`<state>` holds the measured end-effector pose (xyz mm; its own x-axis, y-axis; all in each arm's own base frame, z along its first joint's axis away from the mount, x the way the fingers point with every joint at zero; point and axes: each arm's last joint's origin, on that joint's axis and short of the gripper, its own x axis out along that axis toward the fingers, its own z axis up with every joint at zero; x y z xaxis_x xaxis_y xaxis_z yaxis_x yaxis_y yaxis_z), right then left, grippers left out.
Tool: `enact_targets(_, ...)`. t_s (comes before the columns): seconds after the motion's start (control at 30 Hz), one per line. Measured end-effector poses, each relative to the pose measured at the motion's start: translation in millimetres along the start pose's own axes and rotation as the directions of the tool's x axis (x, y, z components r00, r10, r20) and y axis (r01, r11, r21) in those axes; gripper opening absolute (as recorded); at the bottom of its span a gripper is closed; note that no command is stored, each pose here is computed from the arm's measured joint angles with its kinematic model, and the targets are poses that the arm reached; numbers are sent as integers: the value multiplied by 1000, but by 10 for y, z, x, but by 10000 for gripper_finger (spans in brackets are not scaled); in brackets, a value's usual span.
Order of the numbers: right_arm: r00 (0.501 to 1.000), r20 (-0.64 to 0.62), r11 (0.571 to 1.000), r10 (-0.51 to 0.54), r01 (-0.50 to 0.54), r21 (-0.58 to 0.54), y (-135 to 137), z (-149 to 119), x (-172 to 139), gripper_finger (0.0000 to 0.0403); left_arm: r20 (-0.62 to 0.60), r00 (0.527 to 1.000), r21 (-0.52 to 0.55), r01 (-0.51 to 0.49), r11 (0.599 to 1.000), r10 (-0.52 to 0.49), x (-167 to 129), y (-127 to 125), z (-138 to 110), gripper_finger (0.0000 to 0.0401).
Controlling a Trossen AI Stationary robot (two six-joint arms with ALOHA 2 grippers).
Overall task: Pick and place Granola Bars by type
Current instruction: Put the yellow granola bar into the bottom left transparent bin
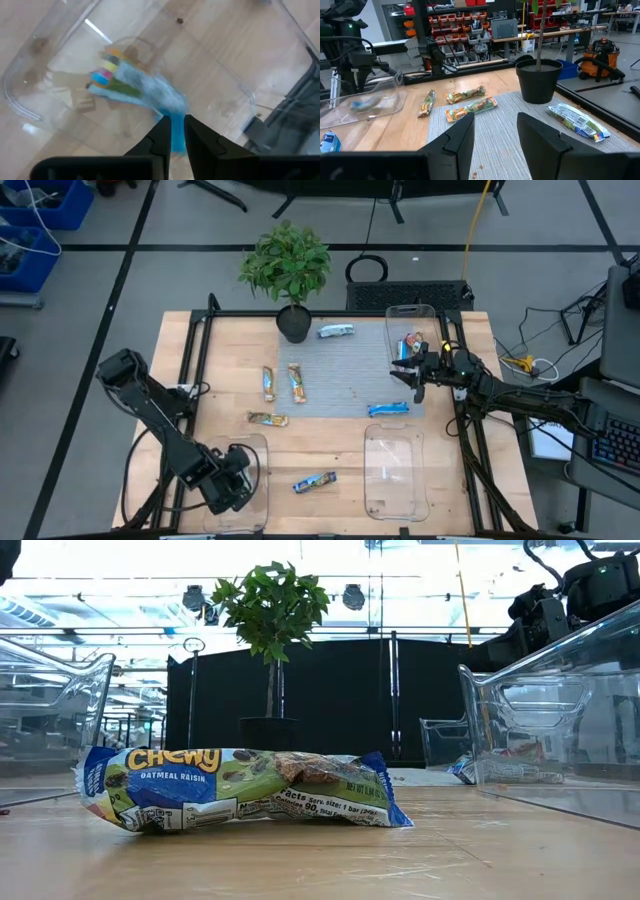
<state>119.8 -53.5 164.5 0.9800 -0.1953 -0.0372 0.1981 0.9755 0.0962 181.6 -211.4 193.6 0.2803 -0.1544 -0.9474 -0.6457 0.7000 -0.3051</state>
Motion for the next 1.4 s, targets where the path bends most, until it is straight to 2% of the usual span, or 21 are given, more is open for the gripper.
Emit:
enact_targets(0.1, 1000, 0, 1000, 0, 0, 0, 0, 0, 0, 139, 17, 1000, 42, -12, 999, 12, 0, 12, 5, 74)
enact_targets(0.17, 1000, 0, 1000, 0, 0, 0, 0, 0, 0, 139, 39, 999, 132, -11, 991, 6, -2, 9, -7, 81)
enact_targets(0.27, 1000, -1, 1000, 0, 0, 0, 0, -1, 0, 139, 175, 984, 268, -9, 963, -39, -99, 14, -47, 84)
enact_targets(0.33, 1000, -1, 1000, 0, 0, 2, 0, 0, 0, 139, 288, 953, 333, -4, 943, -98, -236, 32, -94, 85)
enact_targets(0.43, 1000, -1, 1000, 0, 0, 3, 0, 0, 0, 139, 447, 873, 421, -13, 907, -195, -490, 104, -206, 85)
enact_targets(0.57, 1000, 0, 1000, 0, 0, 3, 0, 0, 0, 139, 616, 726, 512, -73, 856, -306, -754, 226, -326, 85)
enact_targets(0.63, 1000, 0, 1000, 0, 0, 3, 0, 0, 0, 139, 682, 650, 537, -132, 833, -336, -807, 298, -344, 85)
enact_targets(0.73, 1000, -1, 1000, 0, 0, 3, 0, -1, 0, 139, 743, 572, 543, -209, 814, -349, -786, 436, -340, 85)
enact_targets(0.83, 1000, -1, 1000, 0, 0, 4, -1, -1, 0, 139, 798, 498, 508, -251, 824, -340, -691, 648, -279, 85)
enact_targets(0.93, 1000, -1, 1000, 0, 0, 3, 0, 0, 0, 139, 833, 449, 455, -221, 863, -324, -553, 927, -192, 85)
enact_targets(1.0, 1000, 2, 1000, 0, 0, 3, 0, 2, 0, 139, 840, 441, 425, -175, 888, -315, -478, 1109, -129, 85)
enact_targets(1.1, 1000, 5, 1000, 0, 0, 2, 0, 5, 0, 139, 840, 437, 408, -118, 905, -322, -445, 1313, -63, 85)
enact_targets(1.2, 1000, 6, 1000, 0, 0, 2, 0, 6, 0, 139, 846, 417, 414, -118, 903, -333, -453, 1466, -7, 85)
enact_targets(1.3, 1000, 6, 1000, 0, -1, 1, 0, 6, 0, 139, 862, 374, 413, -123, 903, -343, -466, 1604, 47, 85)
enact_targets(1.4, 1000, 9, 1000, -4, 4, -5, -1, 8, 0, 139, 864, 362, 414, -114, 903, -351, -442, 1735, 88, 85)
